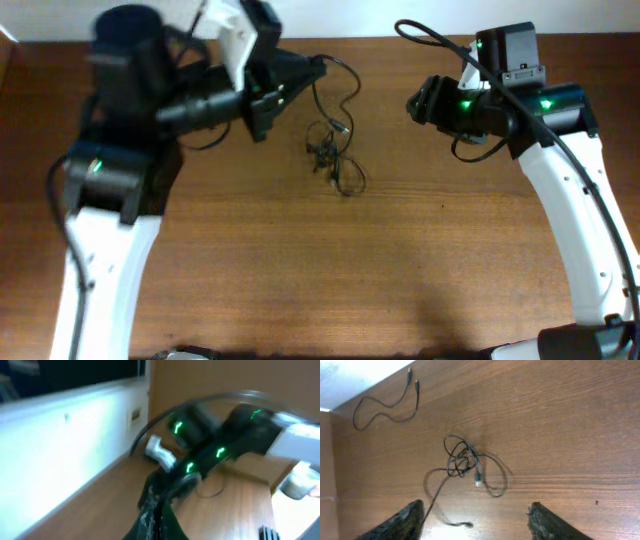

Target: Untangle cables

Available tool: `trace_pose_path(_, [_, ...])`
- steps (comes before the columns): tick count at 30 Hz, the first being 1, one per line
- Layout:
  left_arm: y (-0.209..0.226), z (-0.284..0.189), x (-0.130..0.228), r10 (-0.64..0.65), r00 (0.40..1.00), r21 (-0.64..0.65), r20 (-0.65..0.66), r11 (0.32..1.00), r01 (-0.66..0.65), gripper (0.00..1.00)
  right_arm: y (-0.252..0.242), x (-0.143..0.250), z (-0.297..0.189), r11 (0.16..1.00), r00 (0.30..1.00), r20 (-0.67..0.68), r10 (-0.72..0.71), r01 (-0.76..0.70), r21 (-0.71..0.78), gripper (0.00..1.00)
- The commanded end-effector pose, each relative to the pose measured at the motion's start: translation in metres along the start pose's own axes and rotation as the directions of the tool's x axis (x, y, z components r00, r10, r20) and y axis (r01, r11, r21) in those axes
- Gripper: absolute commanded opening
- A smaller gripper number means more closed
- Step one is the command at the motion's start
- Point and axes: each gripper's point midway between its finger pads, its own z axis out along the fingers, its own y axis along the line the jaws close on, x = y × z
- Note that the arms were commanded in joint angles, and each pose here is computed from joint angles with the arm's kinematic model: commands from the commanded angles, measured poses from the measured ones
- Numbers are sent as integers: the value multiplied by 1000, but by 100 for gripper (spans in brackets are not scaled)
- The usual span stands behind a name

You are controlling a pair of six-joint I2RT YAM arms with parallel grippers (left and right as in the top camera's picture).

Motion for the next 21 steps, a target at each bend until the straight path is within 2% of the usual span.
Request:
trace_pose_path(1, [-25, -17, -42, -5, 992, 23, 123, 1000, 3, 0, 11, 6, -1, 997, 999, -36, -36, 33, -71, 74])
trace_pose_path(3, [-36, -26, -67, 33, 979, 28, 201, 999, -39, 0, 21, 11, -2, 991, 997, -65, -43, 34, -128, 79])
trace_pose_path(7, [-29, -30, -84, 66, 963, -30, 262, 998, -60, 0, 24, 12, -3, 988, 996, -70, -58, 47, -147, 81])
trace_pose_path(9, [-16, -39, -107, 123, 931, -144, 345, 987, -77, 0, 24, 13, -3, 987, 995, -69, -71, 60, -147, 85])
trace_pose_path(10, [-1, -51, -125, 155, 902, -262, 403, 964, -48, 0, 23, 13, -3, 988, 995, -71, -72, 61, -143, 86])
trace_pose_path(11, [7, -58, -132, 170, 888, -322, 427, 946, -27, 0, 22, 14, -3, 988, 995, -73, -71, 60, -141, 86])
trace_pose_path(15, [29, -65, -150, 218, 851, -421, 478, 907, 4, 0, 18, 12, -1, 991, 996, -64, -68, 60, -117, 87])
trace_pose_path(17, [33, -63, -154, 225, 846, -421, 484, 907, -1, 0, 17, 13, -1, 991, 996, -67, -67, 59, -116, 87])
trace_pose_path(18, [38, -59, -153, 187, 849, -404, 495, 914, 33, 0, 16, 14, 0, 992, 995, -71, -66, 57, -113, 87])
trace_pose_path(20, [71, -30, -120, 87, 900, -394, 426, 914, 99, 0, 16, 14, 0, 992, 995, -72, -66, 57, -114, 87])
trace_pose_path(21, [70, -23, -116, 77, 907, -363, 414, 928, 87, 0, 16, 14, 0, 992, 995, -72, -65, 57, -113, 87])
